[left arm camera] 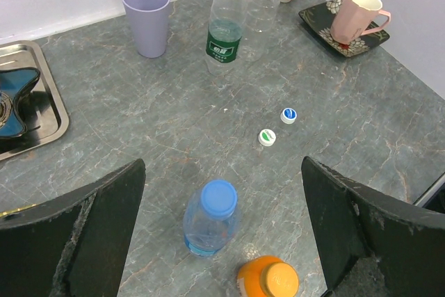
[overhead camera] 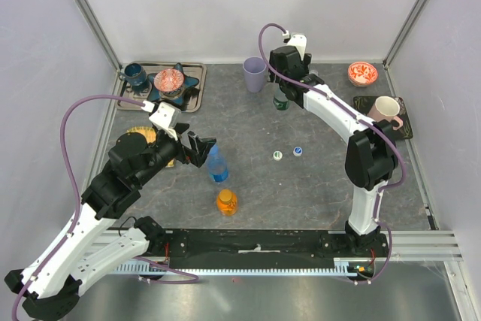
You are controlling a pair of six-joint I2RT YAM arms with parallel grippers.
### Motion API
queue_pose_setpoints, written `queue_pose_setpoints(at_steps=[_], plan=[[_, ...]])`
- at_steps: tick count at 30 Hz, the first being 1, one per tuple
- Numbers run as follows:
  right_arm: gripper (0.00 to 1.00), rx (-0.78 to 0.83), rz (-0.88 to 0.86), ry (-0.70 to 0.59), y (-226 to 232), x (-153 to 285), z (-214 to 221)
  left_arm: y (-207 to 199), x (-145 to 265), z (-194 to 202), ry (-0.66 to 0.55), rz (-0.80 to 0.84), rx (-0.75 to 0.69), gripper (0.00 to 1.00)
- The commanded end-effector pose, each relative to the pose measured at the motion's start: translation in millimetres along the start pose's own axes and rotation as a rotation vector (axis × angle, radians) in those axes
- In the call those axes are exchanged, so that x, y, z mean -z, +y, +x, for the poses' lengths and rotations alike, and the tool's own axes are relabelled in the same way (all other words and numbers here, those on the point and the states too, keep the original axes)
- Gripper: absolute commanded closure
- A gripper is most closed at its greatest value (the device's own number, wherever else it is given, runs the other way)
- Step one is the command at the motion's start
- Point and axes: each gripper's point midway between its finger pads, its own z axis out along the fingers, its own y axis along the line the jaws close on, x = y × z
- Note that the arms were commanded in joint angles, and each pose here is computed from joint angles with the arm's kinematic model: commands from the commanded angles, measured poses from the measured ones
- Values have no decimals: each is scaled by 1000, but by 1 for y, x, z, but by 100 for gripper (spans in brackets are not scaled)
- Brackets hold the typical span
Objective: Unscrew the bottle caps
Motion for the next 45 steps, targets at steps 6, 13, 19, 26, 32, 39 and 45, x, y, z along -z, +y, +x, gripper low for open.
queue_pose_setpoints(at_steps=[6,13,19,26,32,39,45], plan=[[15,-136,-96,-170,1,77,-96,-1,-1,-16,-56,3,-11,0],[15,-93,-343,-183,40,175,-90,30,8,-25,-111,-183,59,0],[14,46,-797,-41,110,267,-12,88,41,-27,-176,-537,131,0],[9,116,-837,4,145,297,33,109,76,-19,-199,-676,209,1],[2,120,-859,23,178,304,51,106,84,1,-155,-651,221,1],[2,166,-832,65,198,293,80,105,95,7,-156,-630,204,1],[5,198,-823,104,210,286,103,103,93,15,-139,-614,201,0]])
